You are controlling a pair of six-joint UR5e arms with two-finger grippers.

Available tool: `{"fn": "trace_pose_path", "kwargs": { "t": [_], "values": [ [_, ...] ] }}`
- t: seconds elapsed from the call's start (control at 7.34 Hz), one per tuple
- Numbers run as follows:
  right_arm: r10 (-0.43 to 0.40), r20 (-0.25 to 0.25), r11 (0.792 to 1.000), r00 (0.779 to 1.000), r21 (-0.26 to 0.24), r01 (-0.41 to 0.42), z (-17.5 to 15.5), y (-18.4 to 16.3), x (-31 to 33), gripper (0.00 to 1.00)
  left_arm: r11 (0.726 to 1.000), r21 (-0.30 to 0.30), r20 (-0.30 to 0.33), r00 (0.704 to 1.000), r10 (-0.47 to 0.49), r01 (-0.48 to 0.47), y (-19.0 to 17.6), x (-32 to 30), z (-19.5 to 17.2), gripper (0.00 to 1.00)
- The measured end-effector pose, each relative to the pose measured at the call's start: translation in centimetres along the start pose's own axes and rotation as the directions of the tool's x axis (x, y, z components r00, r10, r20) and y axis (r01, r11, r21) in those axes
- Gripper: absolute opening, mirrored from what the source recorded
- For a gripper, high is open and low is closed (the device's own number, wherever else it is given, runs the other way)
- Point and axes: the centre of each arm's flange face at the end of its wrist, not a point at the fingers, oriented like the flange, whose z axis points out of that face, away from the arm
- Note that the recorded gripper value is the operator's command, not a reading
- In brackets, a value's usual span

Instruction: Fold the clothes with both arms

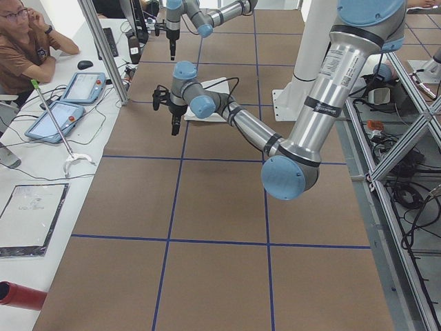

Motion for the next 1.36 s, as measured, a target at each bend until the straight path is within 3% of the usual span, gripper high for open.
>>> {"fn": "trace_pose_path", "kwargs": {
  "t": [0.27, 0.54, 0.82, 1.09, 1.36],
  "values": [
    [-0.063, -0.015, 0.996, 0.998, -0.06, 0.062, -3.5, 2.5, 13.5, 1.0, 0.976, -0.014, 0.101, 0.971, 0.216, -0.215, -0.9, -14.1, -2.9, 1.0],
    [-0.082, -0.004, 0.986, 0.997, -0.149, 0.081, -3.2, 9.2, 24.8, 1.0, 0.947, -0.073, 0.149, 0.935, 0.321, -0.313, 1.9, -24.5, -4.5, 1.0],
    [-0.076, -0.008, 0.981, 0.997, -0.178, 0.073, -1.8, 15.1, 29.6, 1.0, 0.974, -0.057, 0.143, 0.963, 0.227, -0.221, 3.2, -27.7, -4.8, 1.0],
    [-0.06, -0.013, 0.983, 0.998, -0.175, 0.056, -1.8, 17.5, 31.5, 1.0, 0.987, -0.022, 0.137, 0.977, 0.161, -0.16, 4.1, -28.9, -4.5, 1.0],
    [0.052, 0.006, 0.979, 0.999, -0.196, -0.05, -2.0, 19.3, 33.5, 1.0, 0.992, -0.066, 0.15, 0.982, 0.113, -0.104, 6.7, -31.9, -3.3, 1.0]
  ]
}}
